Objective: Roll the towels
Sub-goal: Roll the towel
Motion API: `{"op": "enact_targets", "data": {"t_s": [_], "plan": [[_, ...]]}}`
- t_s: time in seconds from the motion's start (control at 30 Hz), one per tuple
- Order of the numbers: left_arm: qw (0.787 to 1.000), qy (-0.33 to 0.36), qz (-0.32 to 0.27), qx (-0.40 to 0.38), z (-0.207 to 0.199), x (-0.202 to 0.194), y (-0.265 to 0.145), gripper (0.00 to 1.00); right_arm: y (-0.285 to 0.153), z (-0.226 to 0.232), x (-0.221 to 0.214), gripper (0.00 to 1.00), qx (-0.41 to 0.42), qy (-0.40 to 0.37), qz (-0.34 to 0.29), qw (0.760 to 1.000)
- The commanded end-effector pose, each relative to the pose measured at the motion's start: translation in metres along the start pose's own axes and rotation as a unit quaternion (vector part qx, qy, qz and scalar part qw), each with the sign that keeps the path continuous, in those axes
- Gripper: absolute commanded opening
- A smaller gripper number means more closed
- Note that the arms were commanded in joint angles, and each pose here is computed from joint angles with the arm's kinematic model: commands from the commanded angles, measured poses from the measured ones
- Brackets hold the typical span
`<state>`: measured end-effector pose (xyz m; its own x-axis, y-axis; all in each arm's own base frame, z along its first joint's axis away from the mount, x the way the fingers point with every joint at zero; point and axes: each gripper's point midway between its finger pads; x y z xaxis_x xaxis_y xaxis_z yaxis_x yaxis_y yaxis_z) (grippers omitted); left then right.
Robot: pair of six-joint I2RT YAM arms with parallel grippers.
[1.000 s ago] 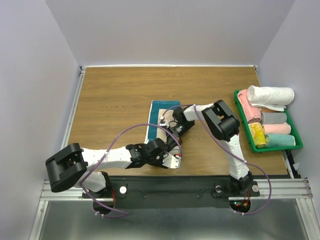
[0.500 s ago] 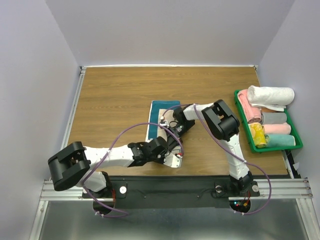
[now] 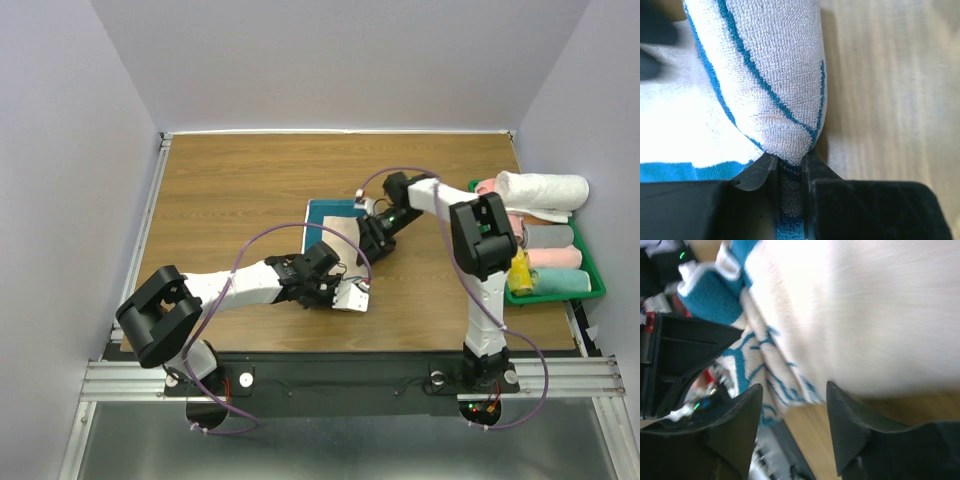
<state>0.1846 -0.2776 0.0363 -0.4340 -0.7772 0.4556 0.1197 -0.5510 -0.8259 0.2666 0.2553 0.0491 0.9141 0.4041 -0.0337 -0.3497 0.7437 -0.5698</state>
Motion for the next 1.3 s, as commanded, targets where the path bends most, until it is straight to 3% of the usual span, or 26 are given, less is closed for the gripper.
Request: {"op": "enact_targets", "data": {"t_s": [0.0,0.17,0.23,0.33,0.47,0.63,0.8,0.9,1.03,1.17,1.27], "plan": [[0.979,-0.066,0.022,-0.191,-0.089,-0.018,-0.008,0.00,-0.060,0.011,0.038,0.61,-0.060,-0.088,-0.098,0.990],[0.962,-0.115,0.013,-0.248,-0.095,-0.015,-0.011,0.00,-0.122,0.037,0.039,0.64,-0.065,-0.134,-0.181,0.972],[0.950,-0.138,0.018,-0.280,-0.099,-0.015,-0.010,0.00,-0.147,0.046,0.030,0.76,-0.079,-0.158,-0.215,0.960],[0.941,-0.168,0.030,-0.293,-0.095,-0.015,-0.006,0.00,-0.168,0.063,0.009,0.80,-0.106,-0.204,-0.248,0.941],[0.926,-0.223,0.031,-0.304,-0.074,-0.018,0.005,0.00,-0.185,0.084,-0.022,0.81,-0.156,-0.277,-0.286,0.904],[0.886,-0.281,-0.003,-0.368,-0.069,-0.017,0.004,0.00,-0.186,0.094,-0.061,0.85,-0.191,-0.331,-0.288,0.878],[0.872,-0.302,0.008,-0.385,-0.063,-0.031,0.021,0.00,-0.144,0.087,-0.073,0.84,-0.203,-0.347,-0.227,0.887],[0.864,-0.318,0.024,-0.389,-0.061,-0.043,0.028,0.00,-0.112,0.088,-0.063,0.83,-0.230,-0.371,-0.208,0.875],[0.859,-0.329,0.030,-0.392,-0.059,-0.052,0.032,0.00,-0.074,0.091,-0.048,0.79,-0.258,-0.424,-0.177,0.850],[0.858,-0.332,0.038,-0.390,-0.057,-0.060,0.037,0.00,-0.025,0.096,-0.040,0.79,-0.293,-0.498,-0.151,0.802],[0.859,-0.332,0.034,-0.388,-0.054,-0.062,0.038,0.00,0.005,0.091,-0.042,0.79,-0.299,-0.531,-0.130,0.782]]}}
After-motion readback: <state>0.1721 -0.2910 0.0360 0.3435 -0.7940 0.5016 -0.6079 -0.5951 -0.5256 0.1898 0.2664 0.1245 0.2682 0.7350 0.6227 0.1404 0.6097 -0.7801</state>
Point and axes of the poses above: each gripper's point midway between its finger pads, its own y axis out along the fingers, its own z axis along the line the jaws close on, x = y × z, and after that the axes turned 9 degrees about y, right-handed
